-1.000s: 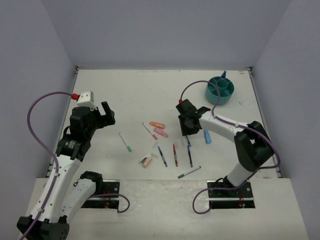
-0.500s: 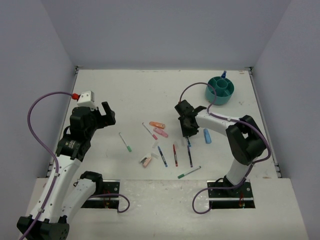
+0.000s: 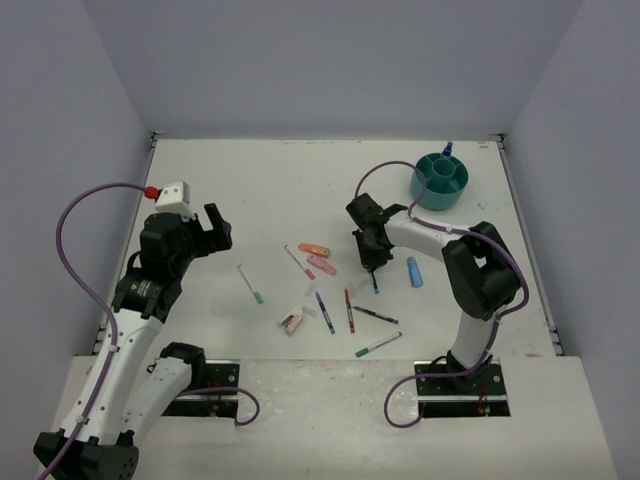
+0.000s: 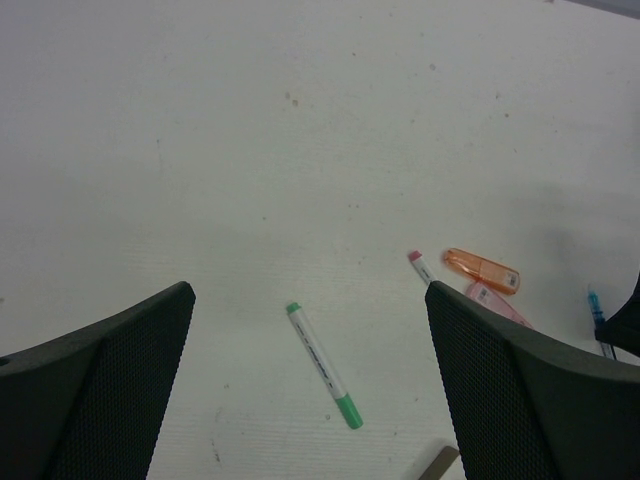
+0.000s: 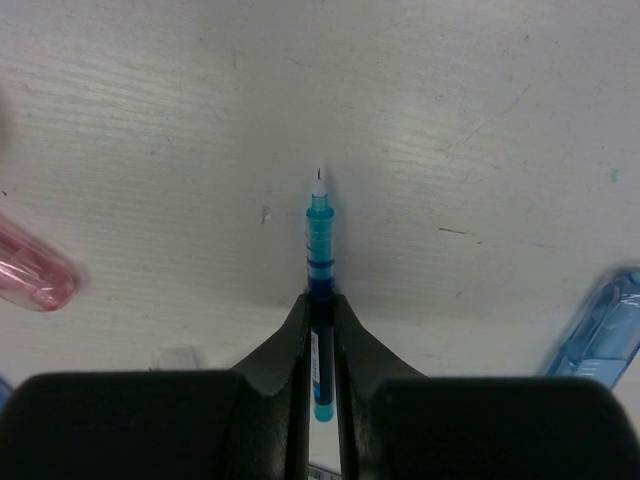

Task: Sort the stationery into containers
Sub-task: Pick up the pen from the center of the board, then pick up the pen cap from the center of the board, then close the pen cap on the pen.

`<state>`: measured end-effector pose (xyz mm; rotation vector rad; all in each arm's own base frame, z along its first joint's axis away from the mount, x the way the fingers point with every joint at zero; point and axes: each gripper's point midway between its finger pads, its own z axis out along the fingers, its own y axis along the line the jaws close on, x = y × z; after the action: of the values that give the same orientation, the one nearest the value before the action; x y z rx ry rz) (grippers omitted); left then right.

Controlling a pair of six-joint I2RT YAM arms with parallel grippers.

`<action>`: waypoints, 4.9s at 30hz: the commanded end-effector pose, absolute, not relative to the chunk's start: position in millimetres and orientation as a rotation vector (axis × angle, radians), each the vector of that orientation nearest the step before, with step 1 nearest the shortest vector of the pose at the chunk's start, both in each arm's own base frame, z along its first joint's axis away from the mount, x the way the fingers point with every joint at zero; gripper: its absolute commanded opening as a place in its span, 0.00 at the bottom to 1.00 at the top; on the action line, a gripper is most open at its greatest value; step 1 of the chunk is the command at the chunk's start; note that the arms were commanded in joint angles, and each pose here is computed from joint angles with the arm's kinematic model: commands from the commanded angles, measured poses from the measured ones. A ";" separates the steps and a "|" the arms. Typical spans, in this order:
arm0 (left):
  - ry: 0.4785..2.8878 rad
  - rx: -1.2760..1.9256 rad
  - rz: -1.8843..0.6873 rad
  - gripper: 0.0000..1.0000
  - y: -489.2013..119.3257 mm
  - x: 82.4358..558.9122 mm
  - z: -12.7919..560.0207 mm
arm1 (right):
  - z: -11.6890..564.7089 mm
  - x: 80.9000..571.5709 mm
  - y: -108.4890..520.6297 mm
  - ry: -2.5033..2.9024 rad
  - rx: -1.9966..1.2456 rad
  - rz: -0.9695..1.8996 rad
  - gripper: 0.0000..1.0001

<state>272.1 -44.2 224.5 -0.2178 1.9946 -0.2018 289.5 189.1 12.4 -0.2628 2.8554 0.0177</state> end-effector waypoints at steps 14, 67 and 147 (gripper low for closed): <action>2.222 0.067 -0.387 1.00 -239.0 283.8 194.4 | 226.1 313.7 89.2 2.170 0.203 0.068 0.00; 2.557 -0.402 -0.017 0.28 -366.6 243.9 33.7 | 237.3 299.7 87.7 2.024 0.202 0.185 0.00; 1.463 0.088 -1.081 0.00 -306.1 227.3 383.9 | 317.6 179.8 280.7 1.624 -0.572 1.409 0.00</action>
<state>228.4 -305.5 373.3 0.0944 1.5222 -1.0516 179.7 277.0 287.0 -0.5529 1.7144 1.3852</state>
